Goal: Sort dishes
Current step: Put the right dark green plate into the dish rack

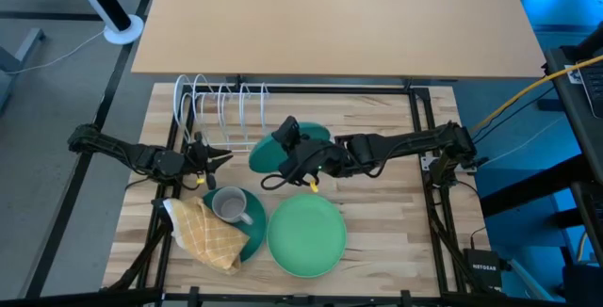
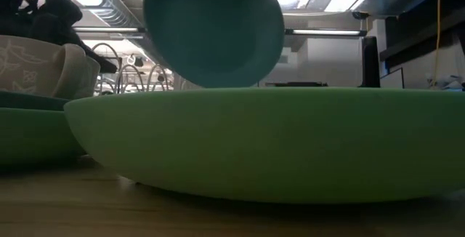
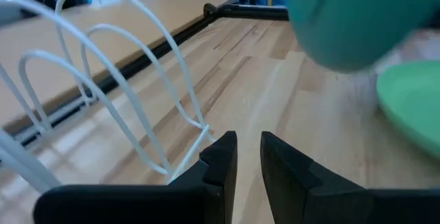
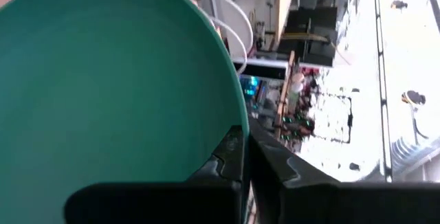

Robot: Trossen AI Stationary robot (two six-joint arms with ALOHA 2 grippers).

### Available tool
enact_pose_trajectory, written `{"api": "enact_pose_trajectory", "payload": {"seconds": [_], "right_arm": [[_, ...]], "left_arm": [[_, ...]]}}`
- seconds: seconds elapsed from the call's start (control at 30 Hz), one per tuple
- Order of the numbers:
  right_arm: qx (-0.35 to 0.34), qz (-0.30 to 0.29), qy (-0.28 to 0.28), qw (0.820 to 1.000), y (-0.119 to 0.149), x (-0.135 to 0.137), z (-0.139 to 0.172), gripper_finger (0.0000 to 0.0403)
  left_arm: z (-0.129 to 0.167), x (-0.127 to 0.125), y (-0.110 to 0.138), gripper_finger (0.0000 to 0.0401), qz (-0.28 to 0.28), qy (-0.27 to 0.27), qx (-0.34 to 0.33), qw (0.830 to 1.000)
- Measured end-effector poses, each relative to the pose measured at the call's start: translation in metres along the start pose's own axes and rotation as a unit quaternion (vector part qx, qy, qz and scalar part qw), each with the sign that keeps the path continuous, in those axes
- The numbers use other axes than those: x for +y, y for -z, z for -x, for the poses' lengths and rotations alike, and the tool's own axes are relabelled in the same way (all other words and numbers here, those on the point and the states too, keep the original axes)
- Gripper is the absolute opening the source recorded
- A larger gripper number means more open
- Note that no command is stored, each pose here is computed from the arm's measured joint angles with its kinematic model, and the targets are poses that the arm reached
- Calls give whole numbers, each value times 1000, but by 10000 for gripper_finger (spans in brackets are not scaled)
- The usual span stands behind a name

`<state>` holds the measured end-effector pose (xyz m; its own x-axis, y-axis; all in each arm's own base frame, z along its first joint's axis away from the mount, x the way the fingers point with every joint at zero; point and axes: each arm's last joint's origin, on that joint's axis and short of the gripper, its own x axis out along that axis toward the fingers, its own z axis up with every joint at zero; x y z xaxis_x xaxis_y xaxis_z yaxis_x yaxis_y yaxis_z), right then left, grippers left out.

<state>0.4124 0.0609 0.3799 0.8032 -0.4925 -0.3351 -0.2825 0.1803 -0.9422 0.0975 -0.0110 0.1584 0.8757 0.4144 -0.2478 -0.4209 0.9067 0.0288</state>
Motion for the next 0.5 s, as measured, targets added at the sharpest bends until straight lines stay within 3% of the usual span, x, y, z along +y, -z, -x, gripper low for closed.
{"api": "enact_pose_trajectory", "payload": {"seconds": [0.37, 0.5], "right_arm": [[1, 16, 22, 1000, 14, -3, -34, 12], [15, 16, 20, 1000, 19, -1, -41, 10]], "left_arm": [[-1, -1, -6, 59, 187, 5, -31, 982], [-1, -1, -8, 59, 212, 7, -36, 977]]}}
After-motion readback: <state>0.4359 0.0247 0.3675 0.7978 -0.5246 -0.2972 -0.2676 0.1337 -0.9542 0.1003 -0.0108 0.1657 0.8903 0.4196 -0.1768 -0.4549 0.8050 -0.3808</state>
